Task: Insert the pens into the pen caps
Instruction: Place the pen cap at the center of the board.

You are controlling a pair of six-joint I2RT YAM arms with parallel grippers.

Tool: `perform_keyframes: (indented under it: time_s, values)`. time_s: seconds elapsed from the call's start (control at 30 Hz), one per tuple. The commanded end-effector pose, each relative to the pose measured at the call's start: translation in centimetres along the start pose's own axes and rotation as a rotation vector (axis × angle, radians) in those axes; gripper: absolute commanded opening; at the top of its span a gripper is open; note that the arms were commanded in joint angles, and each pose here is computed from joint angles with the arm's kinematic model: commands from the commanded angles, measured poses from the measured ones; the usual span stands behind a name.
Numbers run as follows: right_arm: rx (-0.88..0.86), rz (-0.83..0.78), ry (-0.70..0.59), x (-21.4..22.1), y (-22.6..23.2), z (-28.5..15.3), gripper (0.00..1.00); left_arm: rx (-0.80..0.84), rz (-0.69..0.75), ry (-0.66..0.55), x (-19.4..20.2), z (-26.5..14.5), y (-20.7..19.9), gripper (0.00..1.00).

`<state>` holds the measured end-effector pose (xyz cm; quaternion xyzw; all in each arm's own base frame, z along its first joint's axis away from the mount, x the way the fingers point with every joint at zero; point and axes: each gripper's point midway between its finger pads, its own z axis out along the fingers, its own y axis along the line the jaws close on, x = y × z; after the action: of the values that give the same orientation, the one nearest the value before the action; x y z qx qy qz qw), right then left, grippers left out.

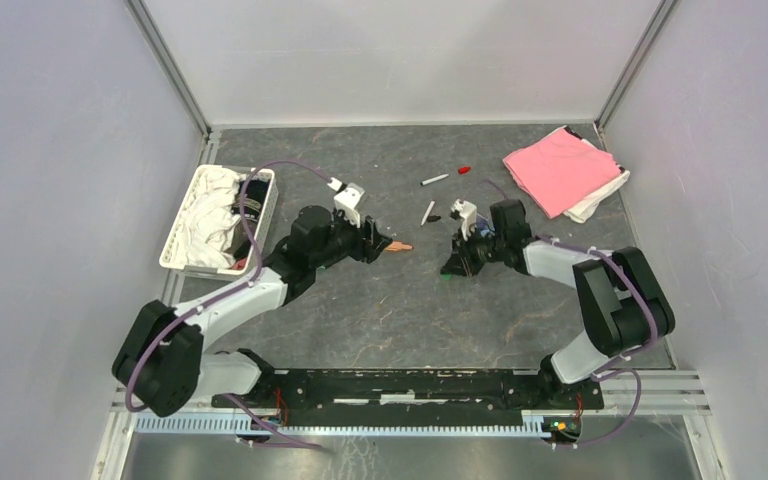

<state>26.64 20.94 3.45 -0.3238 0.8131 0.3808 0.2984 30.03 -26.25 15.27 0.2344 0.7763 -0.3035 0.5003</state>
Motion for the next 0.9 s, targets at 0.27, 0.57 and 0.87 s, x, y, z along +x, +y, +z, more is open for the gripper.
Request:
perform_keyframes:
  time_s: [0.27,0.57,0.87]
  values:
    - [0.072,-0.415,0.354,-3.2,-1.6,1.6,0.29,-0.048,-0.078,-0.026,0.0,-3.7,-0.1,0.61]
    - [0.143,-0.477,0.318,-7.4,-2.3,3.5,0.39,-0.194,-0.167,-0.023,1.8,-5.3,2.1,0.59]
    - [-0.049,-0.794,0.007,-15.4,4.7,1.2,0.69,-0.281,-0.182,-0.192,-2.6,-8.7,2.8,0.63]
